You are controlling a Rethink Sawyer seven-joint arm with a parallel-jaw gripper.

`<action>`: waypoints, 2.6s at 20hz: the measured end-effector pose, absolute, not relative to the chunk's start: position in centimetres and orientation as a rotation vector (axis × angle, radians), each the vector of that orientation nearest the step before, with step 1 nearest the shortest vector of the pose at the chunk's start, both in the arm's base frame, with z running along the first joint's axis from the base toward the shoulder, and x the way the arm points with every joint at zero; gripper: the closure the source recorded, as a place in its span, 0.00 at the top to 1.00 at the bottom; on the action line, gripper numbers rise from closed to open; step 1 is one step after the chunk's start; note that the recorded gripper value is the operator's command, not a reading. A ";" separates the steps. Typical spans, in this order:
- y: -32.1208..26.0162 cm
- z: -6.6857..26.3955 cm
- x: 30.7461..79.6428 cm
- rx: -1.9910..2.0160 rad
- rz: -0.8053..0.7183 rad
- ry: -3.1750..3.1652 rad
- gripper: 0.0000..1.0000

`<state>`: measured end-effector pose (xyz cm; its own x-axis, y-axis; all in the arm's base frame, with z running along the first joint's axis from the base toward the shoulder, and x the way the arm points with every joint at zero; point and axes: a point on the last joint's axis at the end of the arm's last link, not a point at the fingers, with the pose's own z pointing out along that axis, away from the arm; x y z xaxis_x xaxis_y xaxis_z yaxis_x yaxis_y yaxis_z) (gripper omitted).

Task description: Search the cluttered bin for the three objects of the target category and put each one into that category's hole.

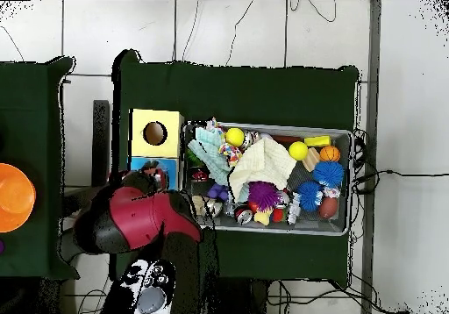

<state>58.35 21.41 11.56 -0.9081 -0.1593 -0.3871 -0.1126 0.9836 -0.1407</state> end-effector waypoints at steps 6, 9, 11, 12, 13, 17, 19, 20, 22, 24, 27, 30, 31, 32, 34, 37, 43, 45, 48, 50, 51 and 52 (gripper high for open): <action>21.1 11.6 58.0 -0.194 -0.178 2.723 0.00; 21.0 11.6 57.9 -0.194 -0.183 2.724 0.00; 21.0 11.6 57.9 -0.193 -0.184 2.725 0.00; 21.0 11.6 57.9 -0.193 -0.185 2.725 0.00; 21.0 11.6 57.9 -0.192 -0.184 2.726 0.00; 21.0 11.6 57.9 -0.188 -0.184 2.726 0.00; 21.0 11.5 57.9 -0.183 -0.184 2.727 0.00; 21.0 11.5 57.9 -0.182 -0.185 2.727 0.00; 21.0 11.6 57.8 -0.176 -0.187 2.728 0.00; 21.0 11.6 57.8 -0.171 -0.189 2.729 0.00; 21.2 11.5 57.7 -0.164 -0.188 2.731 0.00; 21.3 11.5 57.7 -0.159 -0.189 2.733 0.00; 21.4 11.4 57.6 -0.159 -0.189 2.733 0.00; 21.5 11.4 57.6 -0.159 -0.190 2.734 0.00; 21.6 11.4 57.5 -0.159 -0.190 2.735 0.00; 21.8 11.3 57.4 -0.161 -0.189 2.737 0.00; 22.3 10.7 57.0 -0.162 -0.186 2.749 0.00; 22.4 10.2 56.7 -0.162 -0.187 2.759 0.00; 22.3 9.3 56.3 -0.158 -0.191 2.778 1.00; 22.3 9.1 56.1 -0.158 -0.192 2.783 1.00; 22.2 9.0 56.0 -0.158 -0.194 2.787 1.00; 22.2 8.8 55.8 -0.158 -0.195 2.792 1.00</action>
